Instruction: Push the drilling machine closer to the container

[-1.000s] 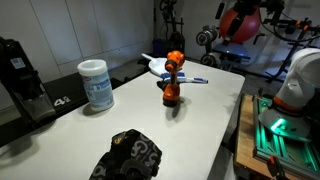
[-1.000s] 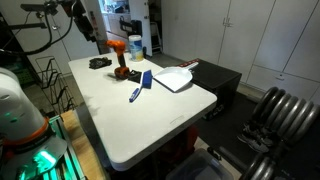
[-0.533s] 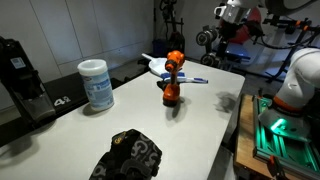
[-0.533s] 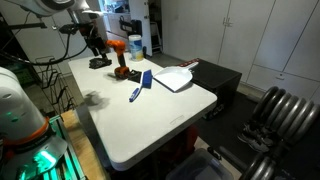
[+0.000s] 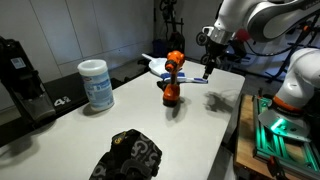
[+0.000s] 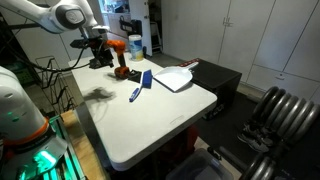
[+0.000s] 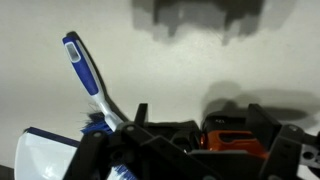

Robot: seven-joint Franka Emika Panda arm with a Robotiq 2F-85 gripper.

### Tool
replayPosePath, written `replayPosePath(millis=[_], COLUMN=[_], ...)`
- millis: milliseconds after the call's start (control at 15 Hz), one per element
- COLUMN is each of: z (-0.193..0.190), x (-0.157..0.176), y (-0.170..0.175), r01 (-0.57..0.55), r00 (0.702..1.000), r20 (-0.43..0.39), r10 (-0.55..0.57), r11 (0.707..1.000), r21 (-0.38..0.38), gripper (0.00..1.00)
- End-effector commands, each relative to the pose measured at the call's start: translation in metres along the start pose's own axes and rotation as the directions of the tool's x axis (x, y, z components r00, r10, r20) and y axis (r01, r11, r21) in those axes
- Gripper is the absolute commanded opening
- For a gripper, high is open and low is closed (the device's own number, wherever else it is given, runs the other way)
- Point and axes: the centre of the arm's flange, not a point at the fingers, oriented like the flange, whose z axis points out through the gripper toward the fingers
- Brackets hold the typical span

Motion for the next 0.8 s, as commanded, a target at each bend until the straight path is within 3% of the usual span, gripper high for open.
replayPosePath(millis=[0,267,533,733], z=[0.003,0.029,0.042,0.049], x=[0.002,0.004,0.007,0.014], y=[-0.005,-0.023,-0.038,-0.053], r01=[0.029,0.174,0.293,0.354], r00=[1.0,0.983,0.935,0.883], r20=[0.001,-0.031,-0.139,-0.229], r10=[-0.029,-0.179,-0.325,-0.41], r11=[0.999,0.978,0.933,0.901], r21=[-0.016,-0.114,-0.21,-0.249], gripper=[1.0,1.0,1.0,1.0])
